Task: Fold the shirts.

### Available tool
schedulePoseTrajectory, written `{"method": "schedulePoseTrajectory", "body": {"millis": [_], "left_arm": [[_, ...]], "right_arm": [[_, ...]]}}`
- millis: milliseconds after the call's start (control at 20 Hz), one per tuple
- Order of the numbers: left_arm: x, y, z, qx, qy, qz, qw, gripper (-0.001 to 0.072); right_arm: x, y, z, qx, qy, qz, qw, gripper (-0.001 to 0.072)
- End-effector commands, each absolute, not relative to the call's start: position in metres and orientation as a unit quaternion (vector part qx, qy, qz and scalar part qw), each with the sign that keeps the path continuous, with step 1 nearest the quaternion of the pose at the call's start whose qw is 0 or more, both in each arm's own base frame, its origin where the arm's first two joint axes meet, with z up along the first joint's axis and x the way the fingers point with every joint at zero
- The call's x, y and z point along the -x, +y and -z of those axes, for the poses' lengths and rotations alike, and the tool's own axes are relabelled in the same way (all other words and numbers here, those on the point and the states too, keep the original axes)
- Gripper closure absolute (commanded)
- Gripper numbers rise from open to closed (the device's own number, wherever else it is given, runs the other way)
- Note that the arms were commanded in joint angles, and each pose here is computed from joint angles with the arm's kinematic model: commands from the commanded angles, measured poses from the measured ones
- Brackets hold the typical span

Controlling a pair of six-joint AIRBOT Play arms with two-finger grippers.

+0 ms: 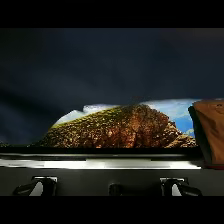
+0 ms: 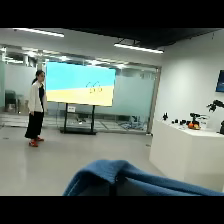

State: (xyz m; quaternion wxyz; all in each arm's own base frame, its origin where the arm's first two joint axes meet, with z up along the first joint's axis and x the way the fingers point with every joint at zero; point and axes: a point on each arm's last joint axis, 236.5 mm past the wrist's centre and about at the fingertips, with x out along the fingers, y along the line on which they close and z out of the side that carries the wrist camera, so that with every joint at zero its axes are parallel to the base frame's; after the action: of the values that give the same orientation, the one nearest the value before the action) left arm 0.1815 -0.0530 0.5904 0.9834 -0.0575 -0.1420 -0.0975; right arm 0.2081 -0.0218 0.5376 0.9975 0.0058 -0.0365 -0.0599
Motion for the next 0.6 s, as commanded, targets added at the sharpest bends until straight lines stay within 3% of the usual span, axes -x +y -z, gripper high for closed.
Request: {"method": "schedulePoseTrajectory", "body": {"millis": [0,150,300,400,550], "left_arm": [[-0.226,-0.047,-0.54,0.062,-0.03,0.098,0.993,0.0682],[-0.306,-0.028,-0.417,0.08,0.204,0.102,0.97,0.0683],[-0.374,-0.02,-0.254,0.103,0.413,0.13,0.895,0.0683],[-0.403,-0.017,-0.142,0.131,0.494,0.123,0.851,0.0683],[-0.437,-0.016,-0.023,0.19,0.537,0.092,0.817,0.0682]], "right_arm": [[-0.246,-0.032,-0.45,-0.037,0.151,0.063,0.986,0.0669],[-0.304,-0.029,-0.325,-0.066,0.399,0.014,0.915,0.067],[-0.364,-0.027,-0.195,-0.117,0.56,-0.019,0.82,0.067],[-0.394,-0.027,-0.108,-0.125,0.622,-0.002,0.773,0.067],[-0.46,0.003,-0.019,-0.115,0.62,-0.019,0.776,0.0669]]}}
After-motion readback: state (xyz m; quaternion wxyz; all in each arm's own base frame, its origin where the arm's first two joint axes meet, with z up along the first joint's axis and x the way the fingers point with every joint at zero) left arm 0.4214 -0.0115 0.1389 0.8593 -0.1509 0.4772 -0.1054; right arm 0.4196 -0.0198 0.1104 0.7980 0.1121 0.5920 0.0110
